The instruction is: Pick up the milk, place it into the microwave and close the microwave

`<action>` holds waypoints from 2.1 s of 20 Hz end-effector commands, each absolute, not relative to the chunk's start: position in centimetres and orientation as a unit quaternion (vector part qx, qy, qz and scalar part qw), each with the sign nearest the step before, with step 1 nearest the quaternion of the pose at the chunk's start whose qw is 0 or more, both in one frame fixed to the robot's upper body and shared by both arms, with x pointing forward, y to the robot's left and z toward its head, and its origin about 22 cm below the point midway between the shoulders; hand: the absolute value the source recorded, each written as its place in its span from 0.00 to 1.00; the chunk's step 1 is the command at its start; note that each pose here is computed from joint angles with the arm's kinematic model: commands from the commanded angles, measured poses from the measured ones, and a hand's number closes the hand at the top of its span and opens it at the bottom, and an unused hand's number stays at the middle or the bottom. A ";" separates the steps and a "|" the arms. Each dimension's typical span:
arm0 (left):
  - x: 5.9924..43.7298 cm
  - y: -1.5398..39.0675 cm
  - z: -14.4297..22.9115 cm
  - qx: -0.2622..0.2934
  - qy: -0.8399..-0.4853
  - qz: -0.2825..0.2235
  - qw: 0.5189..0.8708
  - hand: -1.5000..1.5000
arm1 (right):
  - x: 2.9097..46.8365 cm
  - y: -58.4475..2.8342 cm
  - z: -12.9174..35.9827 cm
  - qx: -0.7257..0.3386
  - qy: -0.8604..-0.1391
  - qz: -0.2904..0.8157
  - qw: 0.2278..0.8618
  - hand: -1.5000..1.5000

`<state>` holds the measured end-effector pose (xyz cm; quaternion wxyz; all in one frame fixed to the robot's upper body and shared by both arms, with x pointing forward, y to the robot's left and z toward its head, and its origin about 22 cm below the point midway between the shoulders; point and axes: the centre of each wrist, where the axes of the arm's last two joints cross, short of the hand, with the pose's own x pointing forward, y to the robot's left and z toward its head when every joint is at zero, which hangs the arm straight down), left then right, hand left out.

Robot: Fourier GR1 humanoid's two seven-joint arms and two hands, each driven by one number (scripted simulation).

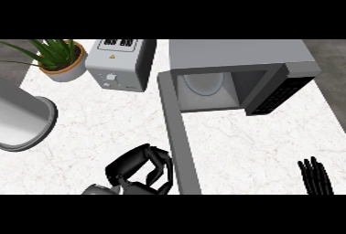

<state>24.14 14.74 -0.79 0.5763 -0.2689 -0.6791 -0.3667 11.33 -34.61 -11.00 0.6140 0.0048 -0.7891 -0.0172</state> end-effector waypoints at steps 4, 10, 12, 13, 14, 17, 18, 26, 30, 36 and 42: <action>22.6 8.1 -3.5 -0.285 -0.645 -0.397 0.587 1.00 | 10.6 -33.5 -5.5 0.097 -0.823 -0.006 0.560 0.00; 20.7 3.4 -3.4 -0.265 -0.649 -0.412 0.582 1.00 | 9.4 -32.8 -1.9 0.136 -0.819 0.013 0.558 0.00; 19.3 2.3 -3.5 -0.252 -0.664 -0.404 0.576 1.00 | 10.1 -32.0 -0.6 0.145 -0.825 0.015 0.547 0.00; 19.5 1.9 -3.0 -0.243 -0.678 -0.399 0.567 1.00 | 9.6 -32.9 0.3 0.147 -0.821 0.034 0.551 0.00; 20.8 1.9 -2.9 -0.236 -0.686 -0.393 0.566 1.00 | 10.3 -31.6 1.1 0.150 -0.828 0.032 0.539 0.00; 21.7 1.1 -1.9 -0.227 -0.692 -0.378 0.572 1.00 | 10.2 -31.4 2.9 0.170 -0.824 0.055 0.538 0.00; 21.0 0.8 -2.2 -0.215 -0.700 -0.373 0.569 1.00 | 10.1 -31.0 3.4 0.172 -0.824 0.058 0.536 0.00; 23.7 -0.1 -0.3 -0.170 -0.737 -0.302 0.581 1.00 | 10.7 -29.9 6.1 0.194 -0.819 0.081 0.534 0.00; 26.3 -0.5 1.4 -0.142 -0.756 -0.274 0.578 1.00 | 10.3 -29.7 6.6 0.196 -0.816 0.071 0.540 0.00; 29.0 -0.9 2.8 -0.113 -0.770 -0.248 0.577 1.00 | 10.1 -29.5 8.0 0.195 -0.813 0.074 0.544 0.00; 31.5 -0.7 3.8 -0.102 -0.769 -0.217 0.592 1.00 | 10.4 -29.5 9.4 0.201 -0.812 0.080 0.542 0.00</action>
